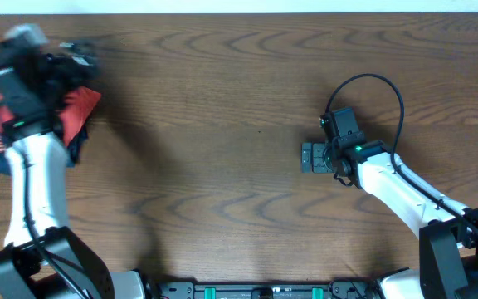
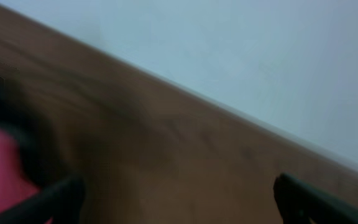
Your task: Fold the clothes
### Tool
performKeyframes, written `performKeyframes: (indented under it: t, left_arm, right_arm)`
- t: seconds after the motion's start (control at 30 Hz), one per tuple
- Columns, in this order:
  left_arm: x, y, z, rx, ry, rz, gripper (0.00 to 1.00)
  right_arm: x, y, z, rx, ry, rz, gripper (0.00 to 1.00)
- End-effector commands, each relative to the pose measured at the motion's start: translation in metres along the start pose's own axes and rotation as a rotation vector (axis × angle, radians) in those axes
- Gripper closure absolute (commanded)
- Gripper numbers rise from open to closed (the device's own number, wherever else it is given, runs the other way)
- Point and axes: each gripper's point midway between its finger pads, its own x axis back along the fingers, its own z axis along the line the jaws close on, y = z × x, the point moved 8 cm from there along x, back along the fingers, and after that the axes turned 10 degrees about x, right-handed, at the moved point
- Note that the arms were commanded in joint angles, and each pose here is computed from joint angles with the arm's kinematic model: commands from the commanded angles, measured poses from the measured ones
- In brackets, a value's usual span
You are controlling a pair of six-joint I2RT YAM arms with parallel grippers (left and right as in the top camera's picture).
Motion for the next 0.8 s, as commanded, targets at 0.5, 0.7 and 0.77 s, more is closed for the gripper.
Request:
performKeyframes:
  t: [0.5,0.7,0.77]
  left_arm:
    - [0.031,-0.178,-0.06,-0.387,0.305,0.75,0.02]
    - [0.079,-0.17,-0.065,-0.409,0.282,0.728,0.02]
    - [0.098,-0.164,-0.069,-0.411,0.25,0.668,0.02]
  right_arm:
    - [0.085,0.04,-0.065,-0.236,-0.065,-0.302,0.01]
    - [0.135,-0.001,-0.081,-0.265,-0.155,-0.257,0.01]
    - [0.148,-0.012,-0.081,-0.265,-0.178,-0.256,0.01]
